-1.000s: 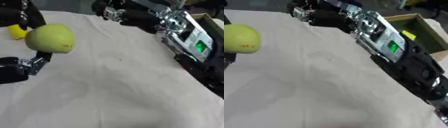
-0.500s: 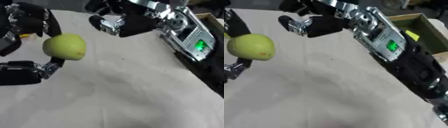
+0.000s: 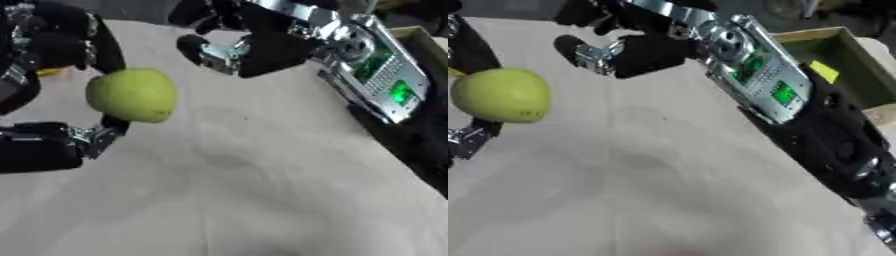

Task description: Pick up the objects with one hand, pass them to the other hand, and then place them into the box on the other side of the table.

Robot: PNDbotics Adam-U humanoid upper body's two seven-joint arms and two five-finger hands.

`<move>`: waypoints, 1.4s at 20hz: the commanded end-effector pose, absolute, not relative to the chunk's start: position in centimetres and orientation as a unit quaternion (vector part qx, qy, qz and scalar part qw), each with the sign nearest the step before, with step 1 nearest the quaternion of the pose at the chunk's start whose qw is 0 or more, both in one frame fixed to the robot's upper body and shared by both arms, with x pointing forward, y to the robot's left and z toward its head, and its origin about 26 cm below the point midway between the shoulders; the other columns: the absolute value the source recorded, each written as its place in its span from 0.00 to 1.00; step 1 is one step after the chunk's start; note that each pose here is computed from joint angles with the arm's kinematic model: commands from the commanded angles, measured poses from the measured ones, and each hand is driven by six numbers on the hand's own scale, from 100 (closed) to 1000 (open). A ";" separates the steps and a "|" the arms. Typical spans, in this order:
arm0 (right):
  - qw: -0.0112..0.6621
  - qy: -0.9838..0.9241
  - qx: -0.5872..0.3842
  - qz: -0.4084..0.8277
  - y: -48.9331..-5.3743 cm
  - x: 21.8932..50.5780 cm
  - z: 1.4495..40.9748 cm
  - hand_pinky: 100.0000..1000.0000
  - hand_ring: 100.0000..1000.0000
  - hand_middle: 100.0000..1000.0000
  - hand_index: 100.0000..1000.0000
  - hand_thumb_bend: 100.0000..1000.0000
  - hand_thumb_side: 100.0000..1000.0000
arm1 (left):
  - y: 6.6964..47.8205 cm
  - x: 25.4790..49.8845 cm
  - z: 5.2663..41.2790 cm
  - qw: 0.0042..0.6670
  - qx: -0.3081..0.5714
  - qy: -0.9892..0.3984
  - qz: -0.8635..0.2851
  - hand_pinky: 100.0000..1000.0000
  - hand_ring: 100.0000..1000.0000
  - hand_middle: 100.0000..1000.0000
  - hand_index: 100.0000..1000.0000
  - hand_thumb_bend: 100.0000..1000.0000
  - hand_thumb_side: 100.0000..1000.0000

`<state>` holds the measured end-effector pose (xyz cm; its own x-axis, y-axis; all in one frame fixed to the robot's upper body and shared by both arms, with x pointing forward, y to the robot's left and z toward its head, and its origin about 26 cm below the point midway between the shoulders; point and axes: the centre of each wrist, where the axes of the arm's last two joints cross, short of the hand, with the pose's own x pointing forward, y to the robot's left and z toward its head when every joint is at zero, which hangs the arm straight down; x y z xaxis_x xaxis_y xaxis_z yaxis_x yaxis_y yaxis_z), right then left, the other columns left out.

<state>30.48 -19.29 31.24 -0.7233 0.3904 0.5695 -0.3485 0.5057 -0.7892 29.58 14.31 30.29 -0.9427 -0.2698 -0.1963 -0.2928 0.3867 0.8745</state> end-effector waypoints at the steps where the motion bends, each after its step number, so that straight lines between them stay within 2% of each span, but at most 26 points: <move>1: 0.357 -0.798 -0.012 0.485 -19.8 30.0 32.1 0.87 0.89 0.77 0.76 0.00 0.45 | 14.7 29.2 31.7 0.055 -0.178 0.848 0.496 0.36 0.47 0.47 0.52 0.00 0.05; 2: 0.355 -0.803 -0.007 0.478 -19.9 30.0 32.1 0.87 0.89 0.77 0.76 0.00 0.45 | 14.7 29.2 31.9 0.065 -0.174 0.856 0.482 0.36 0.46 0.47 0.52 0.00 0.06; 4: 0.340 -0.818 -0.006 0.465 -20.0 30.0 32.1 0.89 0.87 0.76 0.76 0.00 0.32 | 14.7 29.1 32.1 0.077 -0.162 0.875 0.450 0.35 0.46 0.46 0.52 0.00 0.07; 5: 0.326 -0.825 -0.012 0.462 -20.1 30.1 32.1 0.90 0.87 0.76 0.76 0.00 0.20 | 14.7 29.1 32.1 0.079 -0.154 0.884 0.435 0.33 0.45 0.46 0.51 0.00 0.08; 6: 0.311 -0.830 -0.023 0.463 -20.2 30.1 32.1 0.90 0.86 0.76 0.76 0.00 0.18 | 14.6 29.1 32.1 0.076 -0.145 0.892 0.420 0.32 0.45 0.46 0.51 0.00 0.10; 9: 0.279 -0.831 -0.035 0.481 -20.4 30.1 31.7 0.91 0.84 0.75 0.76 0.00 0.21 | 14.5 29.1 31.8 0.060 -0.124 0.905 0.402 0.31 0.44 0.45 0.51 0.00 0.11; 11: 0.272 -0.828 -0.041 0.489 -20.6 30.2 31.5 0.91 0.81 0.74 0.75 0.00 0.16 | 14.4 29.1 31.8 0.052 -0.112 0.909 0.398 0.30 0.44 0.45 0.51 0.00 0.12; 14: 0.271 -0.830 -0.051 0.484 -20.9 30.3 31.4 0.90 0.75 0.70 0.73 0.00 0.18 | 14.5 29.1 31.8 0.044 -0.103 0.909 0.401 0.30 0.44 0.45 0.51 0.00 0.12; 16: 0.280 -0.836 -0.041 0.470 -21.1 30.6 31.0 0.88 0.75 0.70 0.72 0.00 0.22 | 14.6 29.1 31.8 0.038 -0.105 0.909 0.401 0.30 0.44 0.45 0.51 0.00 0.12; 20: 0.308 -0.850 -0.004 0.427 -21.9 31.2 30.3 0.86 0.75 0.69 0.70 0.00 0.23 | 15.2 29.2 31.7 0.022 -0.112 0.913 0.391 0.30 0.44 0.45 0.51 0.00 0.13; 25: 0.357 -0.860 -0.021 0.364 -22.6 32.1 28.8 0.84 0.75 0.70 0.70 0.00 0.26 | 15.6 29.3 32.1 0.012 -0.122 0.928 0.353 0.31 0.44 0.45 0.51 0.00 0.15; 28: 0.375 -0.868 -0.011 0.325 -22.0 32.5 27.4 0.83 0.75 0.69 0.69 0.00 0.24 | 15.5 29.4 32.0 -0.006 -0.115 0.936 0.332 0.26 0.43 0.45 0.51 0.00 0.17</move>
<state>32.50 -22.05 27.01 -0.7115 0.2709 0.6484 -0.2442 0.7699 -0.5896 29.76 15.24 31.13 -0.9743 -0.2190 -0.0523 -0.1997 0.7334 0.6498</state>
